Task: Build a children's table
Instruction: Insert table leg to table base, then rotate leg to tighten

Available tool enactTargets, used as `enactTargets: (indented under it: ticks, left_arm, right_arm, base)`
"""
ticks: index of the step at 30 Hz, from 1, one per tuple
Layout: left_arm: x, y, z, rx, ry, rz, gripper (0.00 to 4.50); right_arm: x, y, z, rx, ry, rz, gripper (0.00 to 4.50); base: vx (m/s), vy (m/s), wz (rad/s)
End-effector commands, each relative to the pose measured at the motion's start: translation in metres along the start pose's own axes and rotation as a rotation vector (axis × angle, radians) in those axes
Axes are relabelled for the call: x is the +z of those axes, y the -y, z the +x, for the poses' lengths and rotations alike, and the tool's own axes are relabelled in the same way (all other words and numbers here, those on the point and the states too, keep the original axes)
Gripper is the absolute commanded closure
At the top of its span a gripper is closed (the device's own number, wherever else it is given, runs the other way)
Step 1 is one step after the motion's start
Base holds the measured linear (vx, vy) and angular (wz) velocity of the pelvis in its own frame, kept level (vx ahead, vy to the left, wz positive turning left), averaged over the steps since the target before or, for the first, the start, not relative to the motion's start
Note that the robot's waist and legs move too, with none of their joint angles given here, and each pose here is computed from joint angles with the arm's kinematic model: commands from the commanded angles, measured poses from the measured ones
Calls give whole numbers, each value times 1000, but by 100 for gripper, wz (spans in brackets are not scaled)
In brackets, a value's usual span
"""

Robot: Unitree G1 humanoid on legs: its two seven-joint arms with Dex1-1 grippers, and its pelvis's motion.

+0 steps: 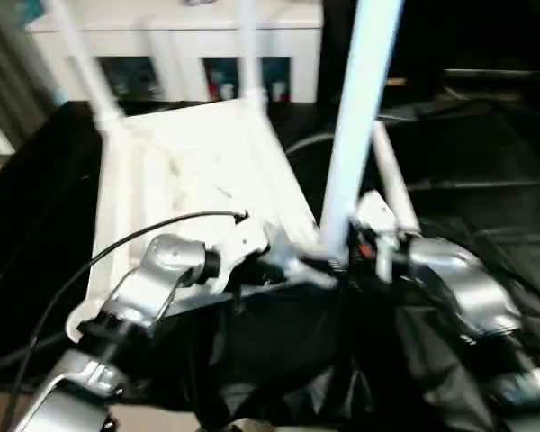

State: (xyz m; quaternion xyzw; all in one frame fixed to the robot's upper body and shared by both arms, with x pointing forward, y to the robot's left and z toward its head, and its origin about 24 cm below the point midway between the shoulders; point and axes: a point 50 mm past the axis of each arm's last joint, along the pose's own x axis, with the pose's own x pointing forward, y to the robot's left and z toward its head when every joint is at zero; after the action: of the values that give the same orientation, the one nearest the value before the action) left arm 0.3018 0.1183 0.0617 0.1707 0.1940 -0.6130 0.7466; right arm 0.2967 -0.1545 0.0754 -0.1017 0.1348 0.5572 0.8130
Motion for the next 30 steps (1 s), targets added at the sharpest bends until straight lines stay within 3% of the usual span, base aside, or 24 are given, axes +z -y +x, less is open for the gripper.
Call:
enactTargets:
  ticks: [1,8,9,14,16,23,26,28,30]
  left_arm:
    - [14,2,-3,-34,47,65,450]
    - [12,6,-6,-69,40,73,450]
    - [12,7,-7,-78,40,74,450]
    - [11,9,-8,-87,37,74,450]
    - [11,9,-8,-90,34,74,450]
    - [10,11,-7,-92,32,69,450]
    - [9,10,-5,-75,35,53,450]
    - [11,3,0,10,65,-4,450]
    - [12,2,1,28,72,-15,450]
  right_arm:
    - [0,-8,0,62,-25,-11,56]
    - [-3,-9,-2,64,-44,1,56]
    - [-3,-11,-2,64,-46,8,84]
    - [-4,-14,2,70,-51,13,110]
    - [-5,-15,3,70,-51,16,141]
    - [-10,-17,4,73,-62,29,171]
    - [-15,-18,5,58,-63,63,173]
    - [-30,-17,10,-20,-74,145,174]
    - [-33,-17,11,-43,-75,160,174]
  base:
    - [0,0,0]
    - [0,0,0]
    - [0,0,0]
    - [0,0,0]
    - [0,0,0]
    - [0,0,0]
    - [0,0,0]
    - [0,0,0]
    - [0,0,0]
